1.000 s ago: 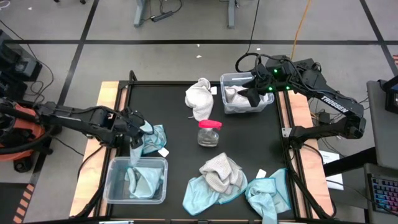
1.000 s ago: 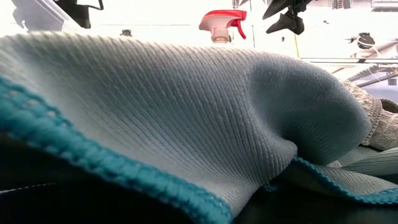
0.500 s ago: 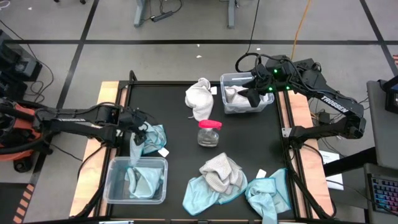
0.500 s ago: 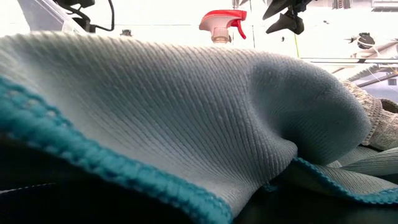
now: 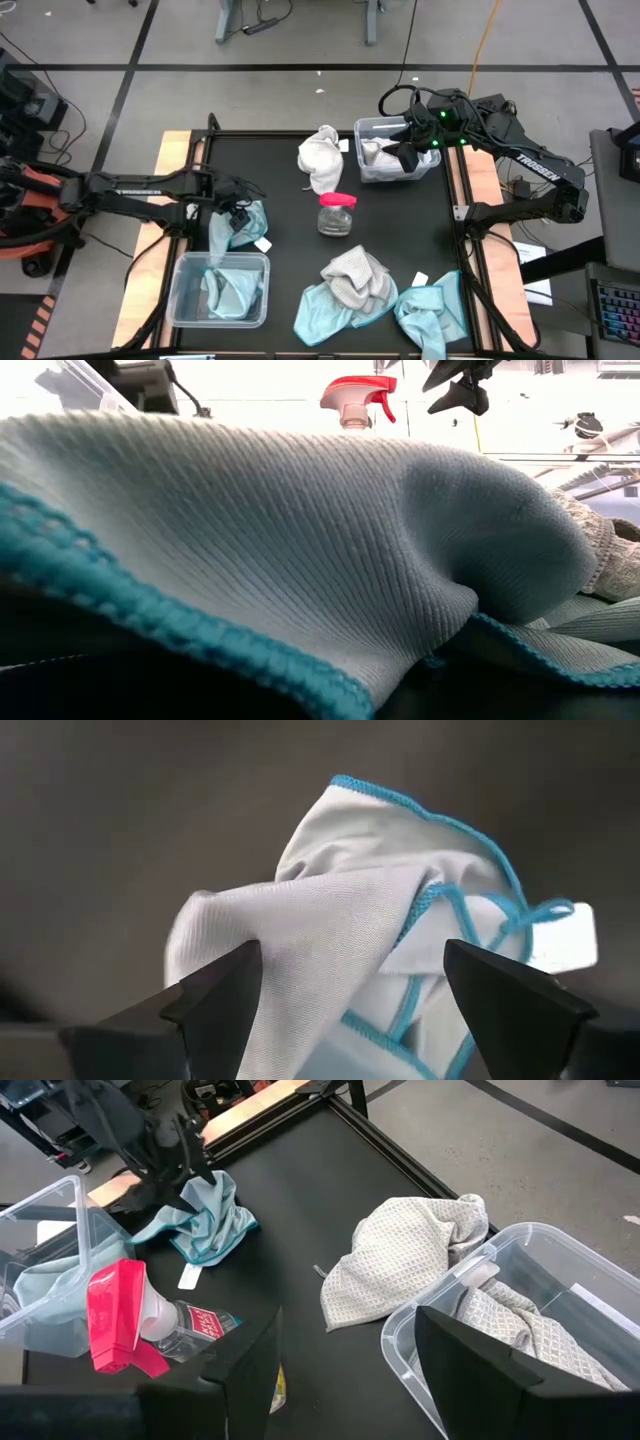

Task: Sort microfiber towel by color & place in baskets
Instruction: Put the blue towel into the bottom transparent bin

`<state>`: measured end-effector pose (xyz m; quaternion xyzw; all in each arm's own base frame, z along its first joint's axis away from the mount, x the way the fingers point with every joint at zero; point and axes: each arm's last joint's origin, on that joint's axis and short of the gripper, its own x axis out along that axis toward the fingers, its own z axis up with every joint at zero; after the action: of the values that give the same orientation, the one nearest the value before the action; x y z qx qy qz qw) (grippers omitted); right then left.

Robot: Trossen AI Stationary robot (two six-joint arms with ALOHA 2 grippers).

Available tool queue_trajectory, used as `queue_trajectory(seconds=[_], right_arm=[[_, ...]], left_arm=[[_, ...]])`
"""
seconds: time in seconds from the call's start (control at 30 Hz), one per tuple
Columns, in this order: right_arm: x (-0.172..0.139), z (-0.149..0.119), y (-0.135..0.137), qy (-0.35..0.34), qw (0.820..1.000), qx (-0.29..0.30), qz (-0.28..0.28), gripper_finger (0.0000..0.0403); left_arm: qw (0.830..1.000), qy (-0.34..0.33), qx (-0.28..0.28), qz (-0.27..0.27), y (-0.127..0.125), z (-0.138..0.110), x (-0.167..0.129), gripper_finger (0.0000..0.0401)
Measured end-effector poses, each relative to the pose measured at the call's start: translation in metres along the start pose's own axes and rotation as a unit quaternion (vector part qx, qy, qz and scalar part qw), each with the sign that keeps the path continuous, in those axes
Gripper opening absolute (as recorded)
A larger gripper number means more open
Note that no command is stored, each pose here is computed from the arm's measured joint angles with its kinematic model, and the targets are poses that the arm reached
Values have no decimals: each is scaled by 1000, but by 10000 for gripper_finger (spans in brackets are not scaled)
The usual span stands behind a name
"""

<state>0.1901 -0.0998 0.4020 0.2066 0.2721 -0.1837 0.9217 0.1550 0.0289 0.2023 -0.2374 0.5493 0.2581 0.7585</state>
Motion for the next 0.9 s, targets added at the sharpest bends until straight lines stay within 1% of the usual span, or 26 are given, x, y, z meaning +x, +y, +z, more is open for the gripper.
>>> queue_trajectory(seconds=[0.1, 0.4, 0.47, 0.63, 0.7, 0.8, 0.9], right_arm=[[0, 0, 0, 0, 1000, 0, 0, 219], [0, 0, 0, 0, 1000, -6, 0, 219], [0, 0, 0, 0, 1000, -7, 0, 219], [0, 0, 0, 0, 1000, -7, 0, 219], [0, -1, 0, 3, 1000, -6, -1, 219], [0, -2, 0, 8, 1000, -5, -2, 219], [0, -2, 0, 8, 1000, -5, -2, 219]], left_arm=[[1000, 14, -4, 10, 0, 2, 10, 318], [996, 75, 22, 33, -5, 11, 40, 318], [996, 85, 23, 32, -7, 13, 48, 318], [995, 93, 41, 3, -15, 20, 65, 318], [994, 97, 43, 4, -16, 21, 70, 315], [993, 107, 53, 4, -17, 22, 74, 291], [991, 112, 68, 0, -17, 22, 77, 242]])
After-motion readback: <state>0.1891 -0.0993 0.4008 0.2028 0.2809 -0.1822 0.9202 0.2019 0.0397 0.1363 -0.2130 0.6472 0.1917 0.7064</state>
